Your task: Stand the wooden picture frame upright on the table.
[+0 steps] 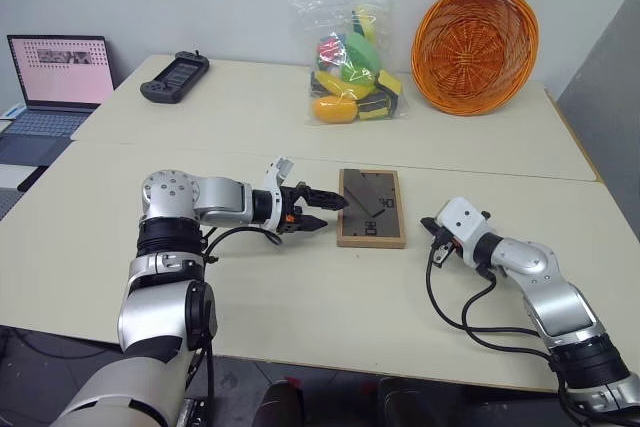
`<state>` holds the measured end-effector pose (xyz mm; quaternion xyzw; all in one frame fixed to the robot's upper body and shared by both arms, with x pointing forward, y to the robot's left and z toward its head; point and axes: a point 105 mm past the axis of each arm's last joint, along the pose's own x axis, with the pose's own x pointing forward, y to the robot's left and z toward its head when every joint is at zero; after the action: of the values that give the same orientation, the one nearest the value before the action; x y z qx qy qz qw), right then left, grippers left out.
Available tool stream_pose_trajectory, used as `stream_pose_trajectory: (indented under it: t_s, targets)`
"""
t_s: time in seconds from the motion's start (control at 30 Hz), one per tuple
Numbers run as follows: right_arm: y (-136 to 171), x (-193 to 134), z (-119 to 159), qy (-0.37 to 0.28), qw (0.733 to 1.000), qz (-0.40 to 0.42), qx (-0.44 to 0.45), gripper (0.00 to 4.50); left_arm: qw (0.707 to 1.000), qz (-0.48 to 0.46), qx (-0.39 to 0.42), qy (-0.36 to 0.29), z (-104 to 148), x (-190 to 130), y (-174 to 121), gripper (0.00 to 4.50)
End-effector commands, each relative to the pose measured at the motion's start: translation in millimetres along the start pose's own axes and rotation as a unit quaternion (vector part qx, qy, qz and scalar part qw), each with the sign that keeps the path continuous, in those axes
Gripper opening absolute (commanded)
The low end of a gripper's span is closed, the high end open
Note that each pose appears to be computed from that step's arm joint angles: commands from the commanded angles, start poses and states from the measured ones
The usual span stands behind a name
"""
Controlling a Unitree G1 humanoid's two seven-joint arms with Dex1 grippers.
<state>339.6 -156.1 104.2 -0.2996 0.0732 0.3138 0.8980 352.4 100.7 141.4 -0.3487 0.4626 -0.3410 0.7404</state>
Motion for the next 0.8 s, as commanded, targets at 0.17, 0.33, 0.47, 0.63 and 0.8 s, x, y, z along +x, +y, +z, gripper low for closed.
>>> stream_pose_trajectory:
  t_s: [0.17,0.33,0.47,0.63,0.8]
  targets:
    - [-1.5,5.7,14.1,-0.014,0.999,-0.001,-0.042,0.0,1.0,0.006,-0.008,0.018,-6.6,8.8,4.3,4.31]
    - [11.7,21.1,26.3,-0.031,0.999,0.012,-0.036,0.0,0.999,-0.002,-0.004,0.043,-14.4,21.5,0.7,4.31]
    - [30.7,33.2,43.9,-0.056,0.998,0.031,-0.026,0.0,0.999,0.002,-0.012,0.052,-16.9,28.0,2.4,4.31]
    - [37.8,38.7,61.9,-0.08,0.996,0.033,-0.013,0.0,0.998,0.01,-0.022,0.052,-18.5,30.1,9.1,4.31]
    - [36.5,36.1,56.4,-0.071,0.997,0.032,-0.014,0.0,0.999,0.015,-0.033,0.033,-14.2,24.1,18.1,4.31]
